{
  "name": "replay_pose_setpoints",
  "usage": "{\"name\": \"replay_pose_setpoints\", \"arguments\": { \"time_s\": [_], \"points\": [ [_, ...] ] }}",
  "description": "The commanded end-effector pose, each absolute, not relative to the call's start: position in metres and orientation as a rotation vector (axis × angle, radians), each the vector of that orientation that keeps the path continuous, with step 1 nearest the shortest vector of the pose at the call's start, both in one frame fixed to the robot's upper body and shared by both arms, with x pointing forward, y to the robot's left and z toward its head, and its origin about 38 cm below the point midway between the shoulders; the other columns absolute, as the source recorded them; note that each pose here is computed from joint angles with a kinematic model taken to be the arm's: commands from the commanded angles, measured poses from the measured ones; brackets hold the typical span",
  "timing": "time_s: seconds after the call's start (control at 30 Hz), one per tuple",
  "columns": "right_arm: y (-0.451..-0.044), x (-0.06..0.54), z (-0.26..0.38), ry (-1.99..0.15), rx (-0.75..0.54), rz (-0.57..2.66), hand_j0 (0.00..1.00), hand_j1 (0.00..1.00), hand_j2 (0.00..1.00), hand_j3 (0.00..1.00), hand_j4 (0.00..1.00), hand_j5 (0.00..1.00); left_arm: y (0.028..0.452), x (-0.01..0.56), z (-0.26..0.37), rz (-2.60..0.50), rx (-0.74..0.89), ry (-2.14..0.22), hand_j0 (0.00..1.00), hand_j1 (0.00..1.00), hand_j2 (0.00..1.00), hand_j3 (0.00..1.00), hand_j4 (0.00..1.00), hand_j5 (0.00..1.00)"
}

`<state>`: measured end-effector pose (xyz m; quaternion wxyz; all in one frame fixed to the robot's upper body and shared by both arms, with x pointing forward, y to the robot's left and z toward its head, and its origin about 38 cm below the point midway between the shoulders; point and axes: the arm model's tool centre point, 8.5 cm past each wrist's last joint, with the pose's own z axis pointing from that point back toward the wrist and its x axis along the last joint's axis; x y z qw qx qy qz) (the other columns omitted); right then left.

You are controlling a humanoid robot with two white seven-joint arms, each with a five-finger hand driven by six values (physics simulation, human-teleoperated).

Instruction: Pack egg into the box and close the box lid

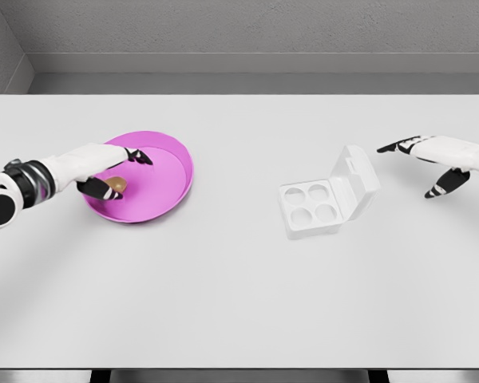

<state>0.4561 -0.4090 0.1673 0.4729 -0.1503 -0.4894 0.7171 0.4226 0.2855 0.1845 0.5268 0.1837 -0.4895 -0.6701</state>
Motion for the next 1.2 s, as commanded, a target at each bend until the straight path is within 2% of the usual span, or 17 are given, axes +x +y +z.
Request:
{"name": "replay_pose_setpoints", "arguments": {
  "time_s": [0.0, 0.63, 1.17],
  "points": [
    [-0.412, 0.455, 0.164, -1.186, -0.361, 1.746, 1.00, 1.00, 1.00, 1.00, 1.00, 1.00, 0.290, 0.425, 0.194, -1.576, 0.459, -1.195, 0.80, 0.80, 0.80, 0.80, 0.80, 0.80],
    [-0.412, 0.458, 0.165, -1.178, -0.364, 1.752, 0.99, 0.99, 0.99, 0.99, 0.99, 0.99, 0.294, 0.415, 0.173, -1.424, 0.411, -1.202, 0.77, 0.77, 0.77, 0.77, 0.77, 0.77],
    [-0.411, 0.457, 0.164, -1.173, -0.359, 1.756, 1.00, 1.00, 1.00, 1.00, 1.00, 1.00, 0.285, 0.413, 0.159, -1.473, 0.511, -1.155, 0.76, 0.76, 0.76, 0.76, 0.76, 0.76]
  ]
}}
